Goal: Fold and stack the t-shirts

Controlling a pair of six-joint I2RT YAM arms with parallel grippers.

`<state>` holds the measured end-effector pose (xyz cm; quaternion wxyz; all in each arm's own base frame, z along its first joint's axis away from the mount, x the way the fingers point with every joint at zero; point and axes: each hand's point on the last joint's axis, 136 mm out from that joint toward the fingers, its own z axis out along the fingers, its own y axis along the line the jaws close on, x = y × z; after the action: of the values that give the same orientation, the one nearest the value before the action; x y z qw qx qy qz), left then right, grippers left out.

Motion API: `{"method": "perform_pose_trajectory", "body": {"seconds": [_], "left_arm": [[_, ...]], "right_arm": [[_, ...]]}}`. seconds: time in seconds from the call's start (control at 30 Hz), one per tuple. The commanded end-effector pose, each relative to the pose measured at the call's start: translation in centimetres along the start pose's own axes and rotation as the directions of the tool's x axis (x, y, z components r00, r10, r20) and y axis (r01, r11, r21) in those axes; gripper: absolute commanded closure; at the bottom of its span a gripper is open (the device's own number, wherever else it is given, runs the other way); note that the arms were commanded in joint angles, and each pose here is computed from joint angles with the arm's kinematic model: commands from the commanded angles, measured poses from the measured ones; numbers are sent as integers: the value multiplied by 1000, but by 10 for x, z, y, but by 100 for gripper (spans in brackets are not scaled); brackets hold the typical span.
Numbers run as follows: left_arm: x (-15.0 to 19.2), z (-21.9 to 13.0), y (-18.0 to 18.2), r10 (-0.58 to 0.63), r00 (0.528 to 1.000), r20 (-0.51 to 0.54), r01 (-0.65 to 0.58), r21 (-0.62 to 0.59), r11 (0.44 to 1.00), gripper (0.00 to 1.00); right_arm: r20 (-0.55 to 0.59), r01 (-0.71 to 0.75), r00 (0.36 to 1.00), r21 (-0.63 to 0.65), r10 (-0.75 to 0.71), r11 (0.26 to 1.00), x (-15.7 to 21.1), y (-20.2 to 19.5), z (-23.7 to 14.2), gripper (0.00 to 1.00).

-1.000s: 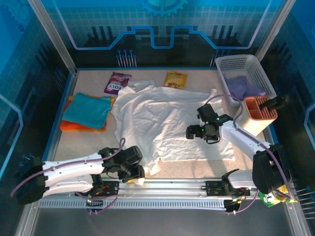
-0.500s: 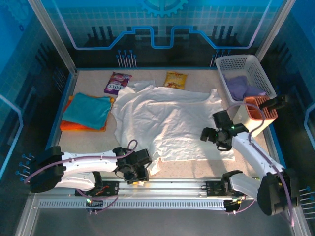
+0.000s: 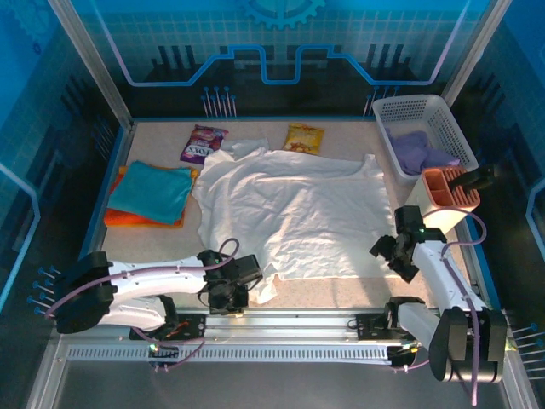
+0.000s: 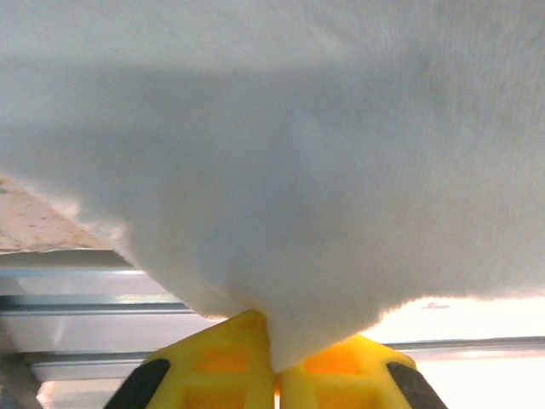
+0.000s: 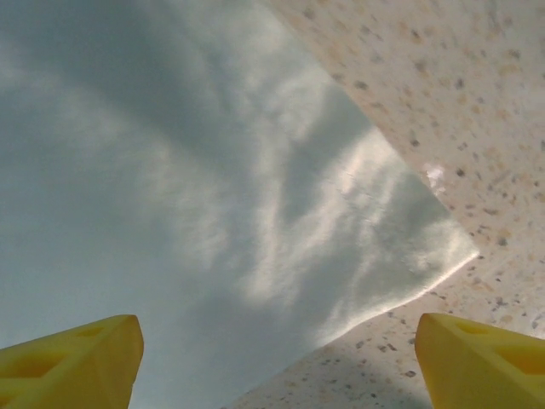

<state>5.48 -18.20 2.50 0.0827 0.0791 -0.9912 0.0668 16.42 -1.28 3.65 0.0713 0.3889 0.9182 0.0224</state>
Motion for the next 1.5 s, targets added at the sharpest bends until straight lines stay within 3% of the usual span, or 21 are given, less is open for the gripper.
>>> {"method": "perform_pose_trajectory", "body": {"seconds": [0.0, 0.17, 0.5, 0.7, 0.87, 0.9, 0.97, 1.07, 1.2, 1.33, 1.47], "left_arm": [[-2, -17, 14, 36, 999, 20, -34, -53, 998, 97], [-8, -34, 27, 62, 997, 45, -56, -122, 991, 100], [-23, -59, 37, 48, 990, 130, -36, -91, 995, 100], [-32, -68, 35, 44, 984, 170, -36, -51, 998, 100], [-42, -72, 41, 44, 978, 204, -31, -66, 997, 100], [-45, -76, 43, 43, 975, 219, -29, -65, 997, 100], [-53, -88, 44, 36, 964, 262, -24, -52, 998, 100], [-70, -121, 41, 53, 928, 368, -46, -27, 999, 100], [-93, -178, 55, 102, 850, 517, -31, -145, 989, 100], [-126, -226, 48, 143, 719, 680, -72, -131, 989, 100], [-159, -269, 36, 96, 620, 778, -114, -32, 993, 100]], "right_arm": [[-66, -70, 995, 7, 71, 997, 13, -7, 12, 20], [-59, -81, 995, 25, 82, 996, 10, -10, 16, 33], [-91, -101, 990, 38, 105, 994, 13, -9, 30, 48], [-85, -104, 991, 33, 107, 994, 11, -7, 34, 63], [-87, -91, 992, -25, 89, 996, 8, 4, 33, 87], [-84, -75, 994, -57, 70, 996, 6, 10, 31, 97], [-71, -36, 997, -111, 28, 993, 1, 23, 23, 100], [-12, 41, 999, -132, -43, 990, -7, 38, 3, 100], [154, 204, 971, -130, -184, 970, -17, 59, -33, 100], [287, 341, 919, -228, -272, 912, -27, 97, -72, 100], [424, 481, 838, -277, -344, 832, -42, 137, -125, 100]]}}
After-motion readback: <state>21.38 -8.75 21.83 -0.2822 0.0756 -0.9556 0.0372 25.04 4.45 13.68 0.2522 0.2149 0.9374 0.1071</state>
